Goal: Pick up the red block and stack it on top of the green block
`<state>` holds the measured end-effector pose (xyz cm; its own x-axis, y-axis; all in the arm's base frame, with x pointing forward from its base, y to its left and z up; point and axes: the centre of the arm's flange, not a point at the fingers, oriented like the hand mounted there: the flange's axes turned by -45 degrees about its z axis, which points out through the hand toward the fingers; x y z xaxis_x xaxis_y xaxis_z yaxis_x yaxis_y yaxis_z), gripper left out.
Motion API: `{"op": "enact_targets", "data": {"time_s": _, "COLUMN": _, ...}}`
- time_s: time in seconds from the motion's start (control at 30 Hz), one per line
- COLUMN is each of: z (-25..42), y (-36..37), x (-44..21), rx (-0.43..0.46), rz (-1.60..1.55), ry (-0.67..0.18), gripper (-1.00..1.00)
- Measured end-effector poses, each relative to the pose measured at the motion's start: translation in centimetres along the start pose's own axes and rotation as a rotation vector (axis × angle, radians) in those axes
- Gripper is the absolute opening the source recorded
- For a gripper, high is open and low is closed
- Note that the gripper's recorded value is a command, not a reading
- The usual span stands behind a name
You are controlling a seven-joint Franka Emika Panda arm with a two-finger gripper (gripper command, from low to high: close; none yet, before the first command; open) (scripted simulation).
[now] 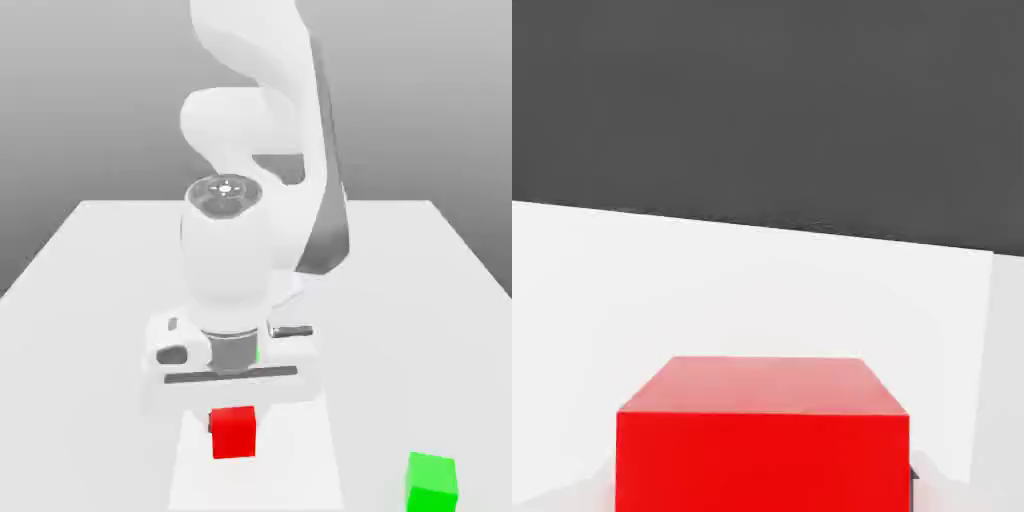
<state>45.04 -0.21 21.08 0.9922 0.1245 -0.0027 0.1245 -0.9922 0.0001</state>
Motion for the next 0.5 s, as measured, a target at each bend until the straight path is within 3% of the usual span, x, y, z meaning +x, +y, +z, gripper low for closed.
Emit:
{"op": "enact_targets", "data": {"time_s": 0.27, "z": -3.1, "y": -17.6, "x": 5.1, "rx": 0.001, "rz": -0.11, "ry": 0.001, "gripper": -1.0}}
{"op": "enact_targets", "data": {"time_s": 0.4, "z": 1.1, "y": -19.8, "x": 5.4, "rx": 0.001, "rz": -0.121, "ry": 0.003, "gripper": -1.0}}
{"op": "enact_targets", "data": {"time_s": 0.43, "z": 2.2, "y": -19.8, "x": 5.4, "rx": 0.001, "rz": -0.122, "ry": 0.003, "gripper": 1.0}}
{"op": "enact_targets", "data": {"time_s": 0.5, "z": 2.2, "y": -19.8, "x": 5.4, "rx": 0.001, "rz": -0.122, "ry": 0.003, "gripper": 1.0}}
